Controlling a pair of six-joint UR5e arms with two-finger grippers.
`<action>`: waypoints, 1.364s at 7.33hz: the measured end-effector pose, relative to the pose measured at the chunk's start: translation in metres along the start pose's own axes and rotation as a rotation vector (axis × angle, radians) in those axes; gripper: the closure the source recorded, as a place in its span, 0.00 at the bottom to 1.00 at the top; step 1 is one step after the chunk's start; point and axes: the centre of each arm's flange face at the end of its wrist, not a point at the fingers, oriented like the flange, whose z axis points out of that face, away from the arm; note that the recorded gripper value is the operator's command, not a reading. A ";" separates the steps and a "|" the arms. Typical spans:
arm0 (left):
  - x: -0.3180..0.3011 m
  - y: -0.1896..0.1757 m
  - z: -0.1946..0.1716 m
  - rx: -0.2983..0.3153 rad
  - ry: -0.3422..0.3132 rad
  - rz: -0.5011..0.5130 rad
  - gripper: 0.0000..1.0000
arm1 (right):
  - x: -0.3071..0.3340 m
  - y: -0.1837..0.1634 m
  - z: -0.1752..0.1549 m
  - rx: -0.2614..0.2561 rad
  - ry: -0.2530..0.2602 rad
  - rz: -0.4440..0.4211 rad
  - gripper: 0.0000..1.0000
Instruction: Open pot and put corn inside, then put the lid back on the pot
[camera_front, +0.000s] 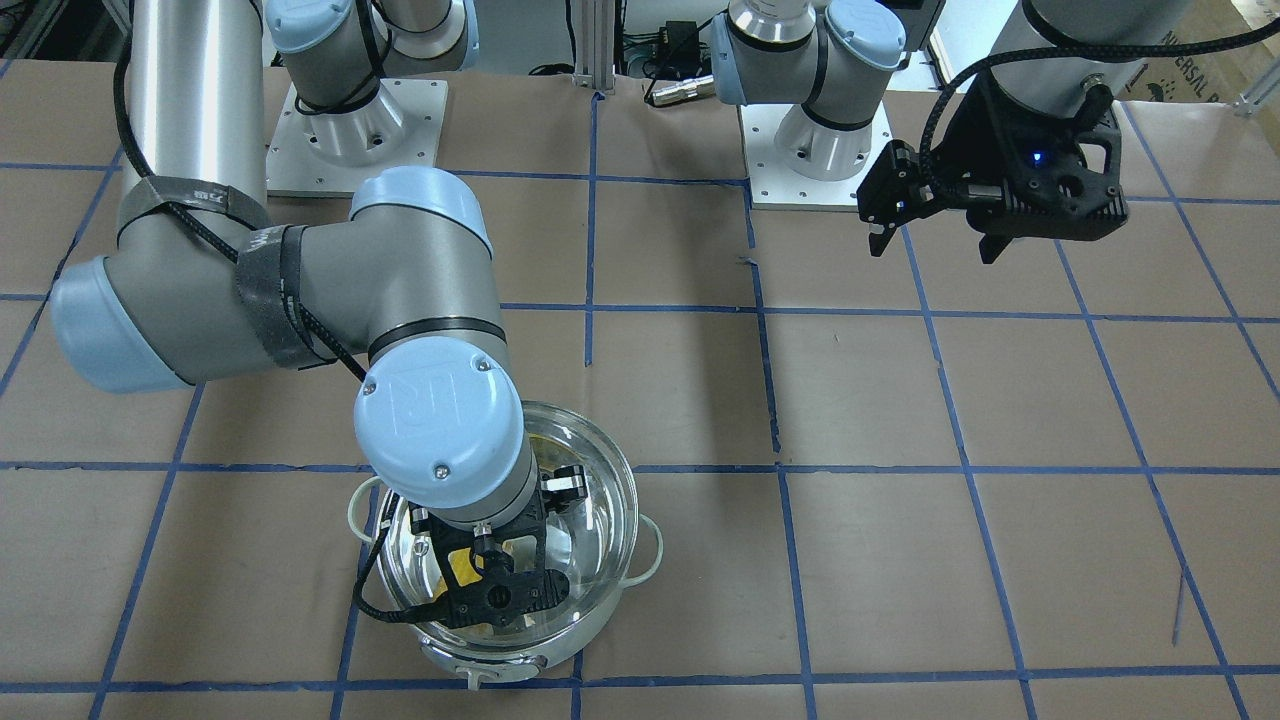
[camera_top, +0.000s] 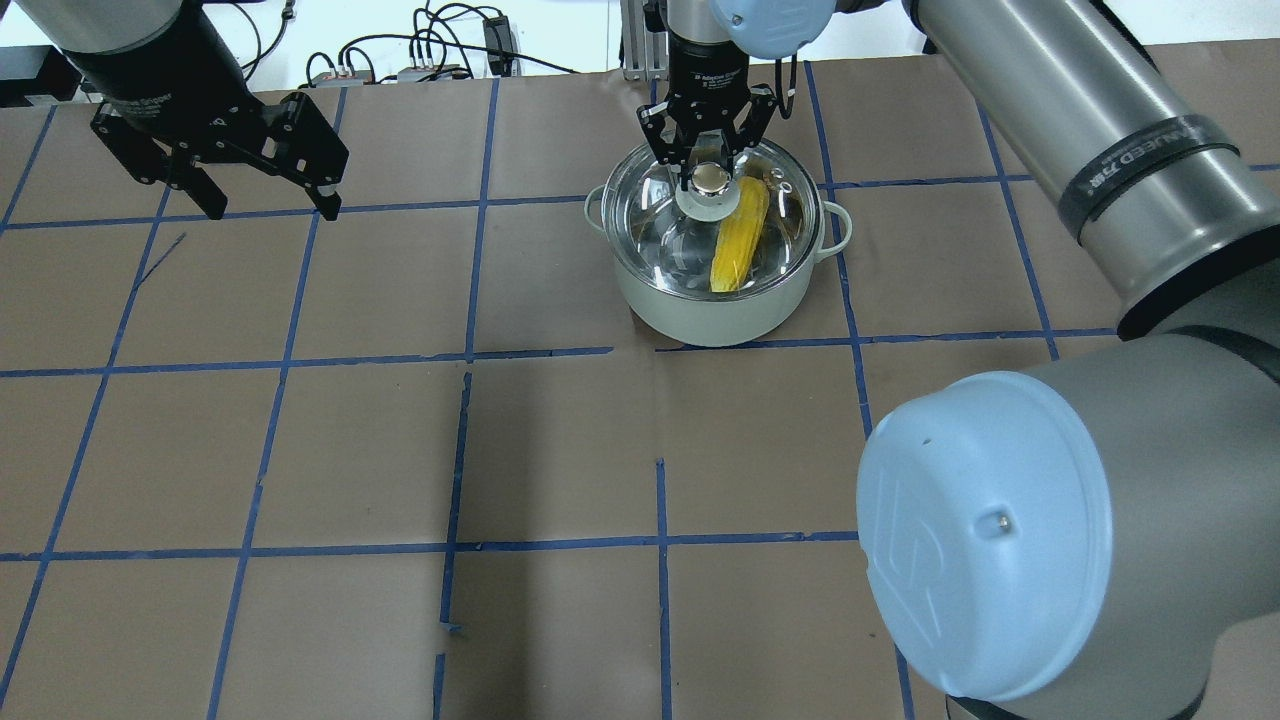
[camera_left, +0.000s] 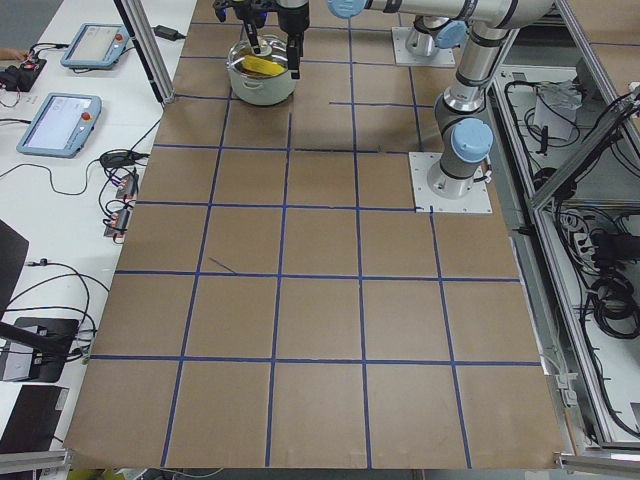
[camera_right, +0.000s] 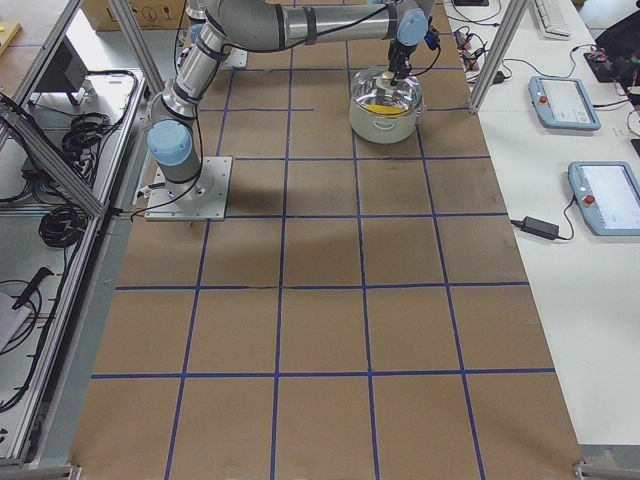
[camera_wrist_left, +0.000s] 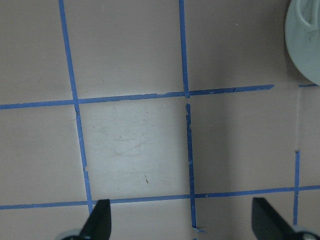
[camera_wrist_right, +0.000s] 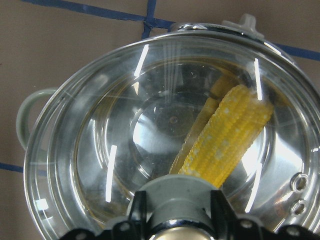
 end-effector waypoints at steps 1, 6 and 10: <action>0.000 0.000 0.000 0.000 0.000 0.000 0.00 | 0.004 -0.001 0.000 -0.001 -0.001 0.003 0.79; 0.000 0.000 0.001 -0.003 0.002 0.002 0.00 | 0.011 -0.003 0.001 0.000 -0.003 0.008 0.55; 0.000 0.000 0.002 -0.005 0.002 0.002 0.00 | 0.007 -0.007 0.002 0.026 0.000 0.011 0.00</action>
